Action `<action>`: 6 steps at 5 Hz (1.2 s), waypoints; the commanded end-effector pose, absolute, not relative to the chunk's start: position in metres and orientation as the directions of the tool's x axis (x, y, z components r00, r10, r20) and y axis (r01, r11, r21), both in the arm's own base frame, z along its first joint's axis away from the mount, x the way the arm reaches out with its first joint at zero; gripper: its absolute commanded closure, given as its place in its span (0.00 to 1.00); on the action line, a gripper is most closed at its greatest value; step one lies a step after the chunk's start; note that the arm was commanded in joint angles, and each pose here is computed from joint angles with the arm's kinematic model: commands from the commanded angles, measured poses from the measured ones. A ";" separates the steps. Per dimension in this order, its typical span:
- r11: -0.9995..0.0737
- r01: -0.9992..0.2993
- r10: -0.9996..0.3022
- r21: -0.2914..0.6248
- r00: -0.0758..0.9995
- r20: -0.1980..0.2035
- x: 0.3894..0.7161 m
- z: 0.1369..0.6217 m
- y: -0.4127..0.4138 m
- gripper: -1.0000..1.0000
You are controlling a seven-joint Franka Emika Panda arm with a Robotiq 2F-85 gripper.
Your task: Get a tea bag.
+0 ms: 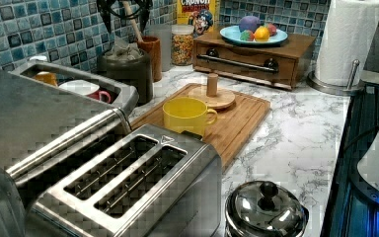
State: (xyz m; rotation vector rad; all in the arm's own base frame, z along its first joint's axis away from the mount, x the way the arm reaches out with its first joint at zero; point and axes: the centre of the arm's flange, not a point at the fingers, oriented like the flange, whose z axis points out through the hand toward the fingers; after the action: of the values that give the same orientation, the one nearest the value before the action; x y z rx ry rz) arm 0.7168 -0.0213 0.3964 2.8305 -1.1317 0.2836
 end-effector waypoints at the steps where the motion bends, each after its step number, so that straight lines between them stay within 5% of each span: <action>1: -0.727 -0.674 -0.677 -0.128 0.673 0.299 0.743 0.439 -0.007 0.00; 2: -0.699 -0.690 -0.708 -0.187 0.631 0.318 0.738 0.444 -0.011 0.15; 3: -0.704 -0.693 -0.699 -0.157 0.636 0.326 0.742 0.446 -0.010 1.00; 6: -0.704 -0.690 -0.701 -0.168 0.636 0.324 0.734 0.460 -0.008 1.00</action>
State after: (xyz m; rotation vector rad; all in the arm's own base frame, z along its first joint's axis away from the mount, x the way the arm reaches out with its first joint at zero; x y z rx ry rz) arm 0.7348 -0.0182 0.3631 2.8621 -1.1305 0.3711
